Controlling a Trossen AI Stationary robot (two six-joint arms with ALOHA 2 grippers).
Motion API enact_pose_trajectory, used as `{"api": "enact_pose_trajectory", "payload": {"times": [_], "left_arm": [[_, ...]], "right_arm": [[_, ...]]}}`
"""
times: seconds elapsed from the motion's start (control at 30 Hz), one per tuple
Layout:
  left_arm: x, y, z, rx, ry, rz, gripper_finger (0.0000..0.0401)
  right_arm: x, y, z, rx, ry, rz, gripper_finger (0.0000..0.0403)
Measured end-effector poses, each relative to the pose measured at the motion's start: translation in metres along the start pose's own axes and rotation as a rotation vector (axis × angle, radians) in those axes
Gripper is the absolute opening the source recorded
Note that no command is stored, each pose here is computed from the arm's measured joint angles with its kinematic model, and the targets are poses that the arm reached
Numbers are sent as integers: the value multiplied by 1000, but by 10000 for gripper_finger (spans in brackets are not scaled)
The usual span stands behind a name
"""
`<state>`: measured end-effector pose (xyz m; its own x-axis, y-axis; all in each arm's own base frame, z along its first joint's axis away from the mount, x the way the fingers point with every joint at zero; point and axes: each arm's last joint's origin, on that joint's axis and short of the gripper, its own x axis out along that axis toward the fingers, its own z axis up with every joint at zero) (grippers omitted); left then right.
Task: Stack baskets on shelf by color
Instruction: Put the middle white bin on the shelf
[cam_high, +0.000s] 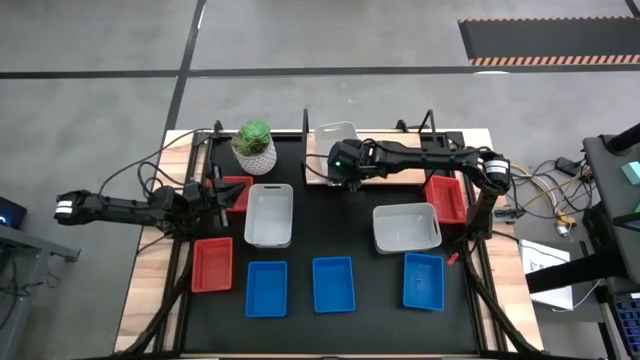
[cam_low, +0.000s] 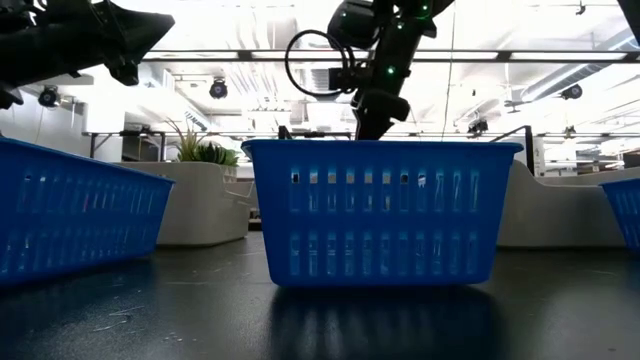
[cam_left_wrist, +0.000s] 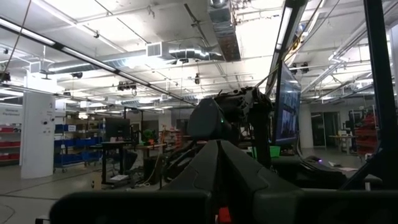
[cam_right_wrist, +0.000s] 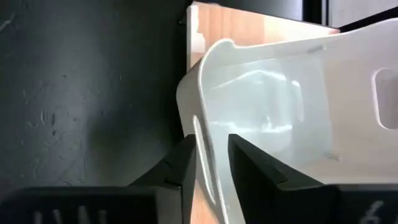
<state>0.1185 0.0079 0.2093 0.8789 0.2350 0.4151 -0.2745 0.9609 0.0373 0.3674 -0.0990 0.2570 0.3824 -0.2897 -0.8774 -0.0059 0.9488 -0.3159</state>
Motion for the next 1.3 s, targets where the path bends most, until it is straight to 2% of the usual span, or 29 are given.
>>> {"api": "enact_pose_trajectory", "payload": {"times": [0.3,0.53,0.67,0.8,0.93,1.1,1.3], "left_arm": [[0,0,0,1,2,0,1],[0,0,-1,2,7,18,1],[0,0,-1,2,8,18,1],[0,0,-1,2,8,18,1],[0,0,-1,2,8,18,1],[0,0,-1,3,8,18,1],[0,0,-1,3,8,18,1]], "right_arm": [[-31,-7,7,63,35,16,107],[-53,-34,0,95,100,12,64],[-45,-66,-21,174,165,-7,18],[-24,-94,-51,277,249,-12,9],[-2,-103,-69,351,227,98,9],[17,-101,-64,360,127,140,9],[21,-89,-45,314,12,180,8]]}}
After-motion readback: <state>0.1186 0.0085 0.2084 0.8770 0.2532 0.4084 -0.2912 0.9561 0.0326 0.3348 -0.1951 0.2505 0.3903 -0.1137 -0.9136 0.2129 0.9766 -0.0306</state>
